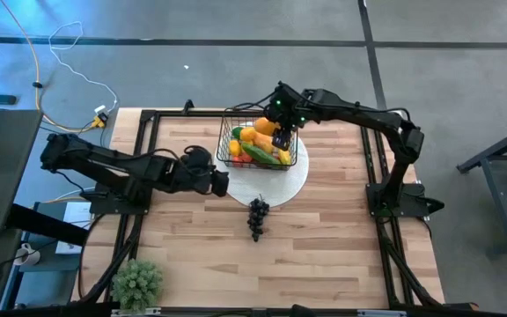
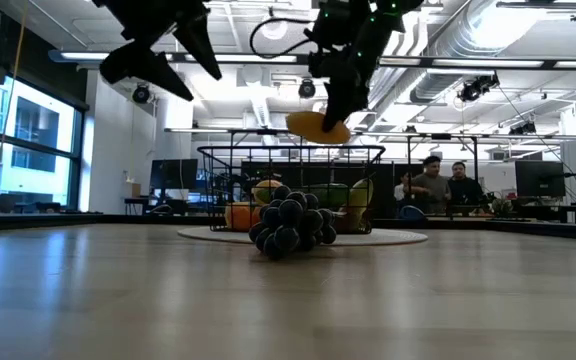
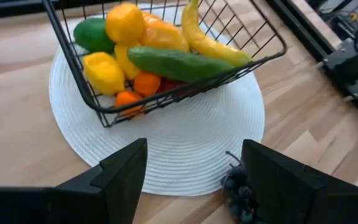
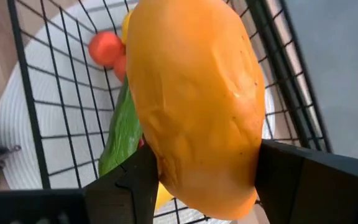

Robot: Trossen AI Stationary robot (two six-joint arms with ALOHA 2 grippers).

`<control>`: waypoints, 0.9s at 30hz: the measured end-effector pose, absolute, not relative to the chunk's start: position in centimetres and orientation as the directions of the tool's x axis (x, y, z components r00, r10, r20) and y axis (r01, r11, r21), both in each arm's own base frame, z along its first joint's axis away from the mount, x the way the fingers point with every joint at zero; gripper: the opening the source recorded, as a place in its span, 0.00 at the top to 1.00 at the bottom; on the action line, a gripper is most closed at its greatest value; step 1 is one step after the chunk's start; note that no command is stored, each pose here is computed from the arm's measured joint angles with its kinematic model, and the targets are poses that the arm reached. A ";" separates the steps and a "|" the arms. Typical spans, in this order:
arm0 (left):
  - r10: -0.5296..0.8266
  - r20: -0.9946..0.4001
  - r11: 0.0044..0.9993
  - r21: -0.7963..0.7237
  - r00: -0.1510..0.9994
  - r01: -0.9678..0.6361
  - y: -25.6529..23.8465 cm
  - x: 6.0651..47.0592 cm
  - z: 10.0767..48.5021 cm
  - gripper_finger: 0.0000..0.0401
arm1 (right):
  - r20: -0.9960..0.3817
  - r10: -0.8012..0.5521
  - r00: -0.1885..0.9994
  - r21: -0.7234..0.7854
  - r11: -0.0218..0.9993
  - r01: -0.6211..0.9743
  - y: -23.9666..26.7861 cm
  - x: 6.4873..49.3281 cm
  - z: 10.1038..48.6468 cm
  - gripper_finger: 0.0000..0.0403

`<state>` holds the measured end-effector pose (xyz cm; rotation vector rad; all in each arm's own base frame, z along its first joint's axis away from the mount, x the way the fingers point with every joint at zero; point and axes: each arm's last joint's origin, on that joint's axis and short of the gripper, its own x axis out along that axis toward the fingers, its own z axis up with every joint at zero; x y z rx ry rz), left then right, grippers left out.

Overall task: Build produce basket
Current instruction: Put the yellow mango into the black wire basket

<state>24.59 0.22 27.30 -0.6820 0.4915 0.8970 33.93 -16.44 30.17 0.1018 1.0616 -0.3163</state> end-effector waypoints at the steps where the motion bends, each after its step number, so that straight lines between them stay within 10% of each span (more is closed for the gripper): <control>1: 0.540 -0.650 0.434 -0.329 0.534 -0.839 0.2 24.8 27.1 0.38 | -0.874 -0.200 0.442 -0.065 0.951 0.302 -16.4 33.9 29.9 0.55; 27: 0.416 -0.665 0.501 -0.402 0.621 -0.766 -0.5 30.1 23.1 0.38 | -0.807 -0.331 0.488 -0.169 0.923 0.346 -17.9 34.4 26.6 0.37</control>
